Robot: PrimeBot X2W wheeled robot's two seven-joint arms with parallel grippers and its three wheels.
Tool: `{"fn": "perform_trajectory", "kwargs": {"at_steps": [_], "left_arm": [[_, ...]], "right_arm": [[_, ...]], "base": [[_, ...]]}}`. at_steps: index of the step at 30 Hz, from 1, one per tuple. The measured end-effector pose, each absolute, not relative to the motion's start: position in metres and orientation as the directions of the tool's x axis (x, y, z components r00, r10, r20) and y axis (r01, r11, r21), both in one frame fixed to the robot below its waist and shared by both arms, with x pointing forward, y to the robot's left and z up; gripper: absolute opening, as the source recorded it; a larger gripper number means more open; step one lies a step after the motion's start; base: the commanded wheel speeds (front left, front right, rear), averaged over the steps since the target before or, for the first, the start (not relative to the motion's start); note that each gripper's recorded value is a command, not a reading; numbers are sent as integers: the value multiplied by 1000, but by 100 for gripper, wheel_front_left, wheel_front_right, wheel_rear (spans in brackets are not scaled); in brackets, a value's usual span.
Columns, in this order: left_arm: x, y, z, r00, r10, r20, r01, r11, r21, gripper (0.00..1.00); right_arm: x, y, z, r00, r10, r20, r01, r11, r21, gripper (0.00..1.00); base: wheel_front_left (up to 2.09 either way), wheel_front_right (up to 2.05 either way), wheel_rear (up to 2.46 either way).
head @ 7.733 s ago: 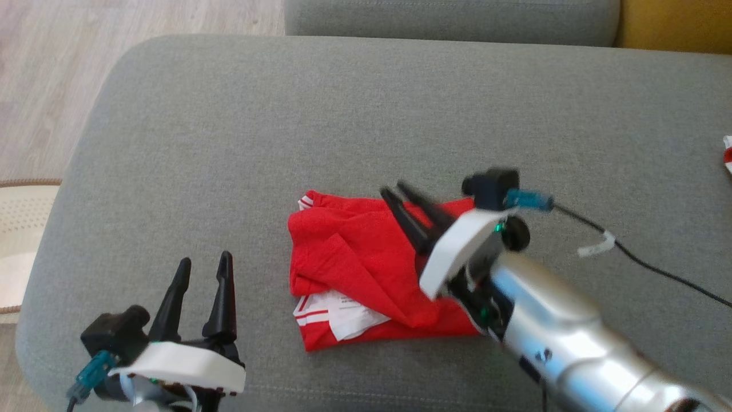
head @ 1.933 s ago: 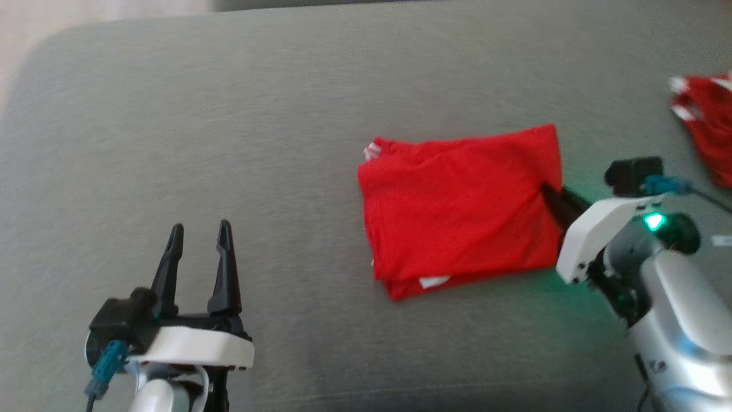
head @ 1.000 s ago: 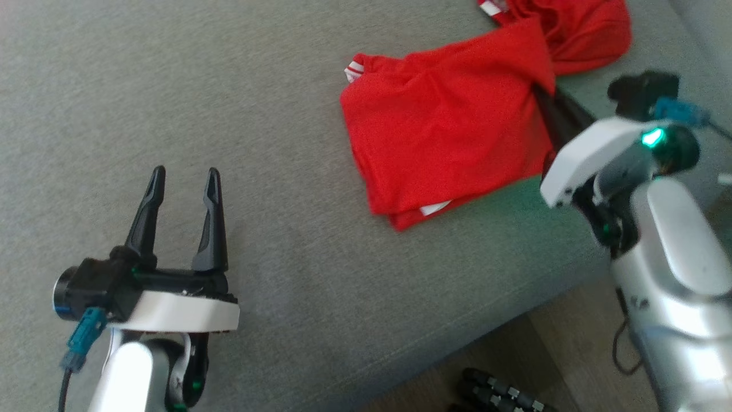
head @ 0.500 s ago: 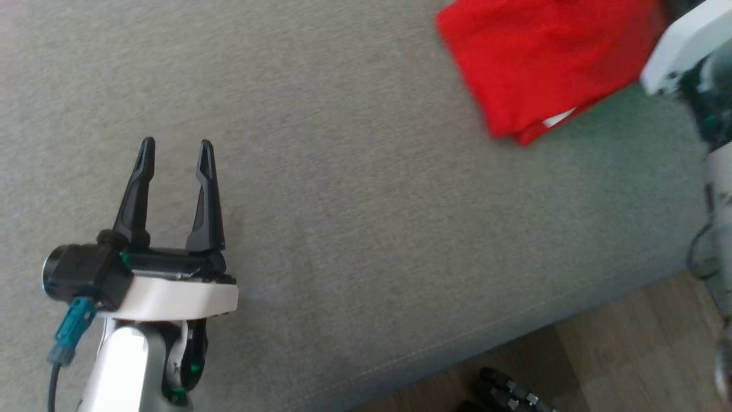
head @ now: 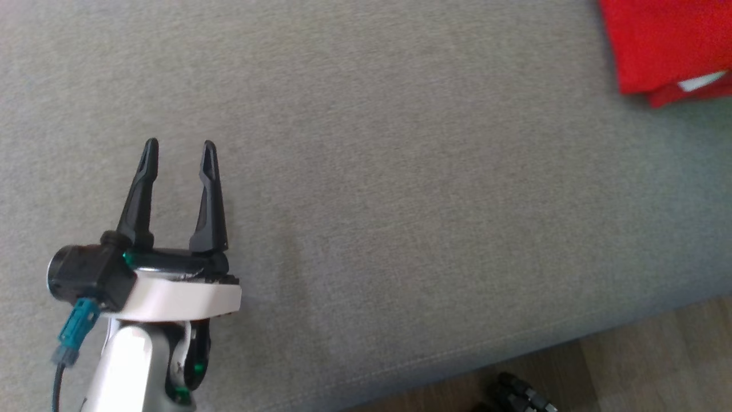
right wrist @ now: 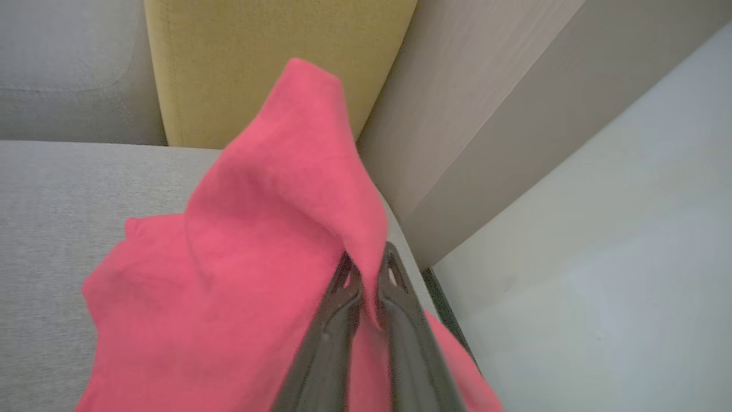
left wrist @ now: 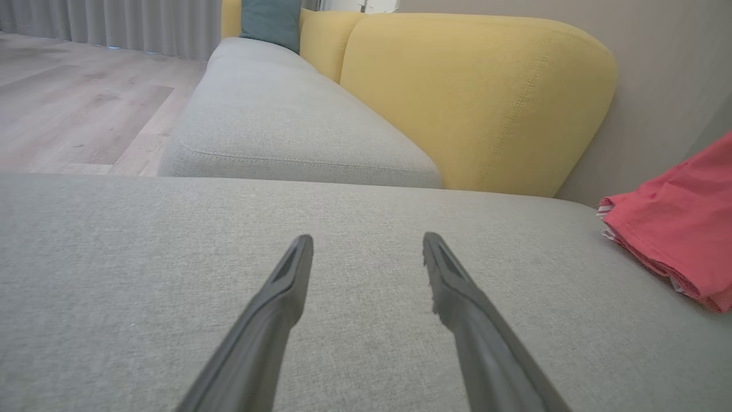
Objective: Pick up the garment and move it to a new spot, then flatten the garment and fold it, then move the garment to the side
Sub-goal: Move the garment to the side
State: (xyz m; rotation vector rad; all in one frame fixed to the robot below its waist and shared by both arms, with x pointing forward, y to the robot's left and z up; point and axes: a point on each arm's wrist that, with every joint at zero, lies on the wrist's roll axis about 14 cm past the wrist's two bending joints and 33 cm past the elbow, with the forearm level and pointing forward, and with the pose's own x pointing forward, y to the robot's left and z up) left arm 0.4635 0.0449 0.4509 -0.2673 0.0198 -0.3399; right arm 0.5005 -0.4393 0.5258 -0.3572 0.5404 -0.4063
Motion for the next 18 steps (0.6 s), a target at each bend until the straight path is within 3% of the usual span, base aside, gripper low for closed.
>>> {"fn": "perform_trajectory", "kwargs": {"at_steps": [7, 8, 11, 13, 14, 18], "left_arm": [[465, 54, 449, 953, -302, 19, 297, 919, -258, 100], [465, 55, 448, 954, -301, 16, 294, 921, -257, 100], [464, 56, 447, 955, -298, 13, 291, 922, -257, 100], [464, 56, 447, 955, -298, 11, 290, 922, -257, 100], [464, 56, 446, 955, -298, 9, 290, 922, -257, 100], [464, 55, 445, 954, -299, 6, 290, 922, -258, 100]], "right_arm": [[508, -440, 524, 766, -486, -420, 258, 832, -492, 0], [507, -442, 524, 763, -492, -419, 261, 828, -496, 7], [503, -446, 521, 749, -511, -421, 269, 816, -512, 42], [500, -447, 518, 743, -516, -425, 270, 813, -516, 95], [499, -446, 514, 739, -519, -430, 270, 813, -516, 100], [496, -441, 503, 733, -515, -445, 261, 817, -514, 100]], "base": [[0, 0, 0], [0, 0, 0], [0, 0, 0], [0, 0, 0], [0, 0, 0], [0, 0, 0]]}}
